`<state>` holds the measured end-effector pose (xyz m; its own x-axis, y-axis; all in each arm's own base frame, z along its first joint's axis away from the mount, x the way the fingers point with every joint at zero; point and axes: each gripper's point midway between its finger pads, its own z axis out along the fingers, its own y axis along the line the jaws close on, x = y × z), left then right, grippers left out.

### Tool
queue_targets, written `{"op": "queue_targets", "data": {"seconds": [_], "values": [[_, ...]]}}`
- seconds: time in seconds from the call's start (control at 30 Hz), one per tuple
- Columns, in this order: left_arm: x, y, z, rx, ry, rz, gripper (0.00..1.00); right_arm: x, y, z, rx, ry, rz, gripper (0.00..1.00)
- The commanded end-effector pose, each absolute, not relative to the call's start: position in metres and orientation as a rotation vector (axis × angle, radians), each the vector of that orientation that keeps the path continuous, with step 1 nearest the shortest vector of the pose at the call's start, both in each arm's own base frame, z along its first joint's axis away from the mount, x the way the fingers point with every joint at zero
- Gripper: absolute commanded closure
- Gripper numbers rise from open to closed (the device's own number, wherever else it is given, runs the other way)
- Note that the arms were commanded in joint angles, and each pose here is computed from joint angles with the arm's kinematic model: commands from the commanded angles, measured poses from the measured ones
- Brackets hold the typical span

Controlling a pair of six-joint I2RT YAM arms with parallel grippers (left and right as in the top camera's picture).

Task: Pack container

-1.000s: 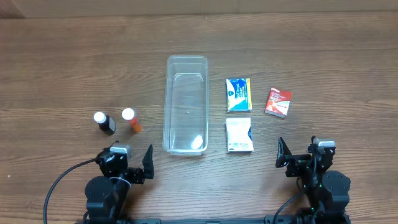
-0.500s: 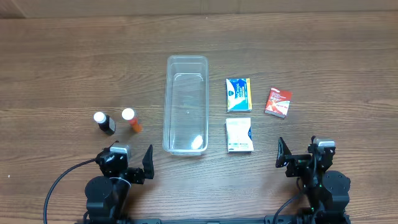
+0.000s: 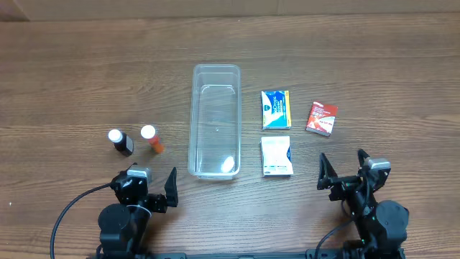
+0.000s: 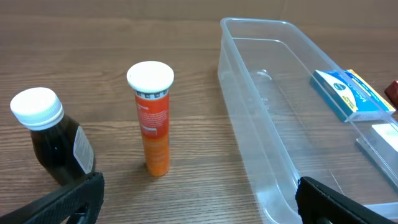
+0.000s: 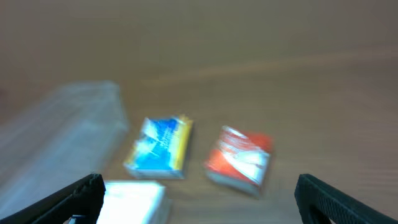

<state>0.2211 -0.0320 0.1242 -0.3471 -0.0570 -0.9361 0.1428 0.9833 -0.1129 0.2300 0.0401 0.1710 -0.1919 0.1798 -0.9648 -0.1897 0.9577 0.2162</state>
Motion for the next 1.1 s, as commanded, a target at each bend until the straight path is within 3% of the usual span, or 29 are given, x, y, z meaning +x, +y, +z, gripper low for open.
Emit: {"op": "queue_targets", "data": {"seconds": [0.0,0.43,0.67,0.8,1.07], "values": [[0.221,-0.031,0.125,0.074,1.903,-0.192,0.0,0.217,0.08,0.201,-0.093,1.635,0.639,0.0],[0.221,-0.031,0.125,0.074,1.903,-0.192,0.0,0.222,0.083,0.225,0.04,1.678,0.789,0.0],[0.221,-0.031,0.125,0.074,1.903,-0.192,0.0,0.265,0.068,0.279,0.131,1.903,0.649,0.0],[0.221,-0.031,0.125,0.074,1.903,-0.192,0.0,0.288,0.092,0.316,0.047,2.004,0.783,0.0],[0.221,-0.031,0.125,0.074,1.903,-0.192,0.0,0.352,0.111,0.308,0.063,2.175,0.847,0.0]]}}
